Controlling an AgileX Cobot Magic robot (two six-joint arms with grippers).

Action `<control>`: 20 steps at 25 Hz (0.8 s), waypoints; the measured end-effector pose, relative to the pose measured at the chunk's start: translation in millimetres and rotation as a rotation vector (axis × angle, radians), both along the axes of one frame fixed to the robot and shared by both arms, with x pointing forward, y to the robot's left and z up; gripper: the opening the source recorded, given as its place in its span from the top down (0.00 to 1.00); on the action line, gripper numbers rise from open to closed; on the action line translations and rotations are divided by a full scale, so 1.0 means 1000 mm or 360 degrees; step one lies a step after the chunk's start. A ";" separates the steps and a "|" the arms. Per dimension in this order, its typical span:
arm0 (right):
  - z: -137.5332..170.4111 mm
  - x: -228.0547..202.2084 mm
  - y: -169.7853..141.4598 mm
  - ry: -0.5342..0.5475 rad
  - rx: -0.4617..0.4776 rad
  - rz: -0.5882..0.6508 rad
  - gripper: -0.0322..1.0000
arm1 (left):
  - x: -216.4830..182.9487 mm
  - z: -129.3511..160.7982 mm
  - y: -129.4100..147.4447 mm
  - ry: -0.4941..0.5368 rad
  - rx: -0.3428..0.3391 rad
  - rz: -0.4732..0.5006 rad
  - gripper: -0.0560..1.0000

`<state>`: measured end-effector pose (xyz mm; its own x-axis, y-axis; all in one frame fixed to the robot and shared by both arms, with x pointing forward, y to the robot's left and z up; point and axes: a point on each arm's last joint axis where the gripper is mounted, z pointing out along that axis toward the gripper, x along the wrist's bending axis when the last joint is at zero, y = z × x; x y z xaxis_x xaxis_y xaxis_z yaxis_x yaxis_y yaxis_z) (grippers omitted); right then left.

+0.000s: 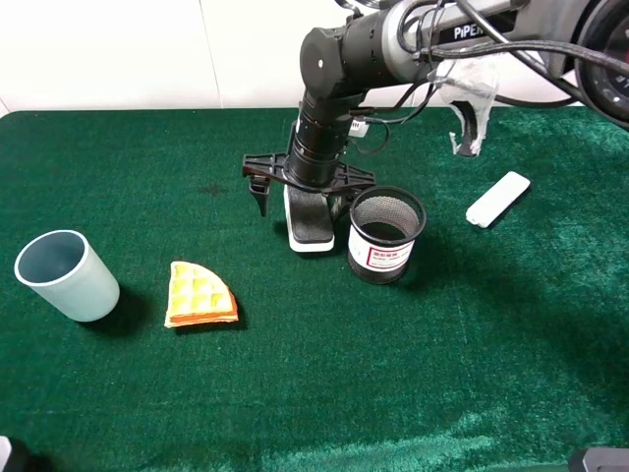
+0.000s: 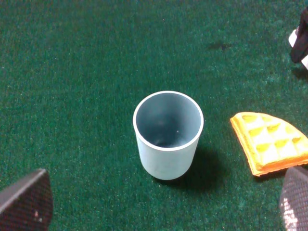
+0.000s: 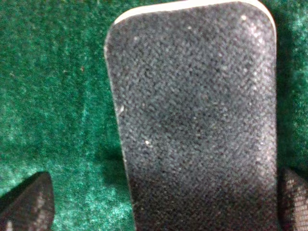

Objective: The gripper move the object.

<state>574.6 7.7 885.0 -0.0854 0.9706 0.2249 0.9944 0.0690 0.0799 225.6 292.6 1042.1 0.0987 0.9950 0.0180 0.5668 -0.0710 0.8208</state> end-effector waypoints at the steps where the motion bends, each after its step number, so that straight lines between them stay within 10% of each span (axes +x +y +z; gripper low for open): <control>1: 0.003 0.001 0.001 -0.0004 0.0002 0.0004 0.30 | 0.000 0.000 0.000 0.0000 0.0000 0.0000 0.04; 20: 0.121 0.023 0.012 -0.0226 -0.0052 0.0323 0.30 | 0.000 0.000 0.000 -0.0001 0.0000 0.0000 0.04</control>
<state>597.7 19.6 1005.9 -0.3079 0.9369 0.1654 0.9388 0.2710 0.2125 225.6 292.6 1042.2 0.0987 0.9950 0.0180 0.5665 -0.0710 0.8210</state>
